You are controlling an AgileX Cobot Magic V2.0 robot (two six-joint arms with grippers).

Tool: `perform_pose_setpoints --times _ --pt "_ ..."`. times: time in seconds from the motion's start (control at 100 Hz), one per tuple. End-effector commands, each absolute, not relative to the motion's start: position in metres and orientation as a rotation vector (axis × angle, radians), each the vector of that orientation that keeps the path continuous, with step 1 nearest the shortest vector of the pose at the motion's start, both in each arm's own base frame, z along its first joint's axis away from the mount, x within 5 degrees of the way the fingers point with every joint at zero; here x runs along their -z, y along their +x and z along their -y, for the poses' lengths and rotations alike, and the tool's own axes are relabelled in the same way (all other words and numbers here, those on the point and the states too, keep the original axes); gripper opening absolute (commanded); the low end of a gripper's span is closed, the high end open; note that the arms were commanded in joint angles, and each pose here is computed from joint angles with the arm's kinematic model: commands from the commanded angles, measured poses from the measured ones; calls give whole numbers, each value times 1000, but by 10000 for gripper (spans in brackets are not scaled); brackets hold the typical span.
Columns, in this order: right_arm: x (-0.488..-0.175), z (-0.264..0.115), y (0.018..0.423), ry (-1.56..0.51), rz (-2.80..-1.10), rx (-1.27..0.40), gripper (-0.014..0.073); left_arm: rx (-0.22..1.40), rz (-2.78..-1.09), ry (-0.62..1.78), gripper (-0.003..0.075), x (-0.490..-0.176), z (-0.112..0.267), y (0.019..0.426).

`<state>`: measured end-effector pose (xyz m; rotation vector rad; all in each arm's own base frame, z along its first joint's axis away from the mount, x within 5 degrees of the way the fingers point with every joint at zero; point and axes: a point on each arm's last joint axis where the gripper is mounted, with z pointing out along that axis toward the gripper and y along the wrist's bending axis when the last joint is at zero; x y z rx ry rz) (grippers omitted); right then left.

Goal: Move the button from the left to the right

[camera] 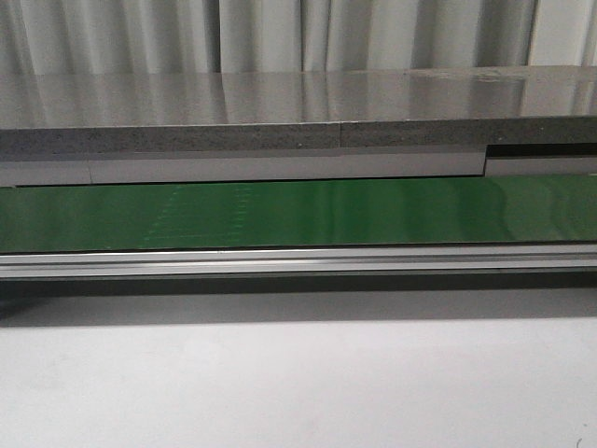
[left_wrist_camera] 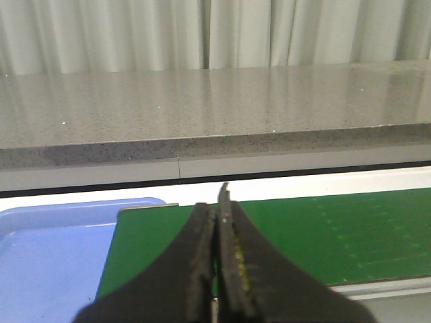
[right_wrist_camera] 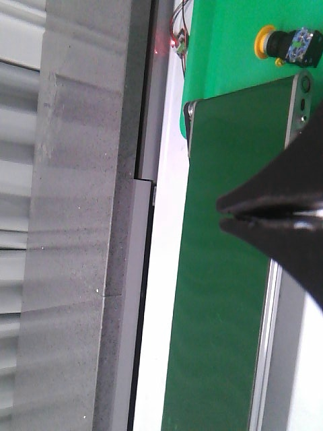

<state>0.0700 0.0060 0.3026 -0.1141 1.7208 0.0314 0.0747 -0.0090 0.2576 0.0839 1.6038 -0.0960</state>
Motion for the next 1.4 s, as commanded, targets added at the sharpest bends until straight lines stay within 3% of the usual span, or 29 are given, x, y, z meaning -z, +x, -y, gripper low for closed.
perform_pose_setpoints --times 0.0,0.22,0.46,0.6,1.39 --pt "-314 -6 70 -113 -1612 -29 -67 93 -1506 52 -20 -274 7 75" --pt "-280 -6 64 -94 -1505 -46 -67 93 -1506 52 -20 -274 7 75" --pt "-228 -5 58 -96 -1515 -46 -67 93 -1506 52 -20 -274 7 75" --pt "-213 -5 53 -83 -1493 -59 -67 93 -1506 52 -20 -274 7 75" --pt "-207 -5 54 -82 -1501 -59 -67 93 -1506 52 -20 -274 7 75"
